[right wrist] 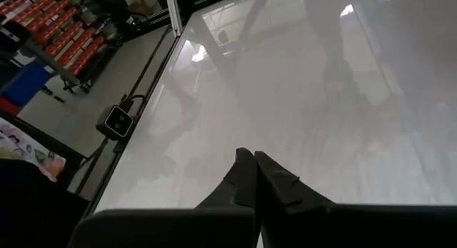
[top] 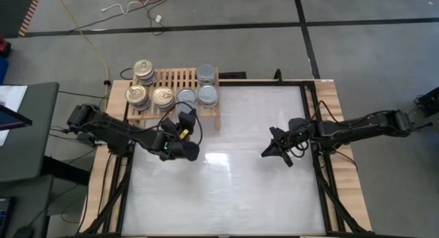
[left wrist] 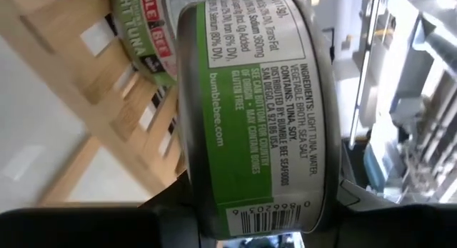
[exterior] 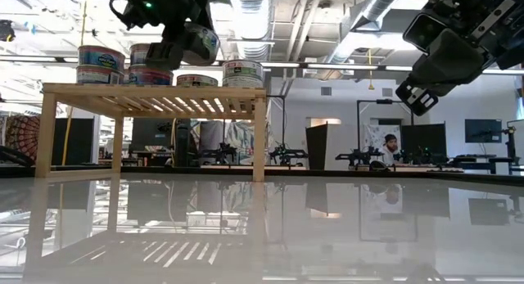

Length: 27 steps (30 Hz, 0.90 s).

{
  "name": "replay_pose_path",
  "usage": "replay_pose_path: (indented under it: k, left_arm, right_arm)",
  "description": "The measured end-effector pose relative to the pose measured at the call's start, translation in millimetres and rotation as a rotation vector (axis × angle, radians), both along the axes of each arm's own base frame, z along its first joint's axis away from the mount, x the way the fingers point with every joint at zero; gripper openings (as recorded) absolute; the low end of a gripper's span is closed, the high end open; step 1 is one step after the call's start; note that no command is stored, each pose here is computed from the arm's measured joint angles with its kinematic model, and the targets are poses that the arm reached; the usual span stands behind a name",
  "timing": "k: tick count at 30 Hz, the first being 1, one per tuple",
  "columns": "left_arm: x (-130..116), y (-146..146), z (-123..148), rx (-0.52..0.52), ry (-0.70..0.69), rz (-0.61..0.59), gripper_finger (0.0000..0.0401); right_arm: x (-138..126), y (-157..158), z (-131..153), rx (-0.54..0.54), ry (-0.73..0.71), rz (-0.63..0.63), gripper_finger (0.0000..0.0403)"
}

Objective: Stack canned seafood by type on shelf
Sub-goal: Stack the green tuna can on top of the bottom left green tuna can on the shelf

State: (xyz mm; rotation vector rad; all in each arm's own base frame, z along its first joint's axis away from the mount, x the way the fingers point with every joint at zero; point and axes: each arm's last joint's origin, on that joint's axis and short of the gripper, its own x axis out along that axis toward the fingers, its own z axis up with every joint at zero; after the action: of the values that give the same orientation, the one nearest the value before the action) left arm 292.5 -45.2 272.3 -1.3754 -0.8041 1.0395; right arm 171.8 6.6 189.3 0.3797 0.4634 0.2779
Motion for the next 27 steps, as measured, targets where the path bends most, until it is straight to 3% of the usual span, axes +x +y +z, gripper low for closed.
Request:
replay_pose_path:
  k: [11, 17, 27]
  left_arm:
    - [10.9, 25.6, 10.3, 0.006, -0.071, 0.084, 0.0145]
    - [12.4, 33.7, 10.8, -0.041, -0.175, 0.105, 0.0159]
    - [12.8, 45.0, 10.9, -0.020, -0.113, 0.129, 0.0162]
  right_arm:
    - [0.0, 0.0, -0.2, -0.014, -0.004, 0.006, 0.0021]
    - [-0.3, 1.2, -0.1, -0.005, -0.003, 0.032, 0.0021]
    - [-0.3, 1.3, -0.2, -0.004, -0.003, 0.033, 0.0021]
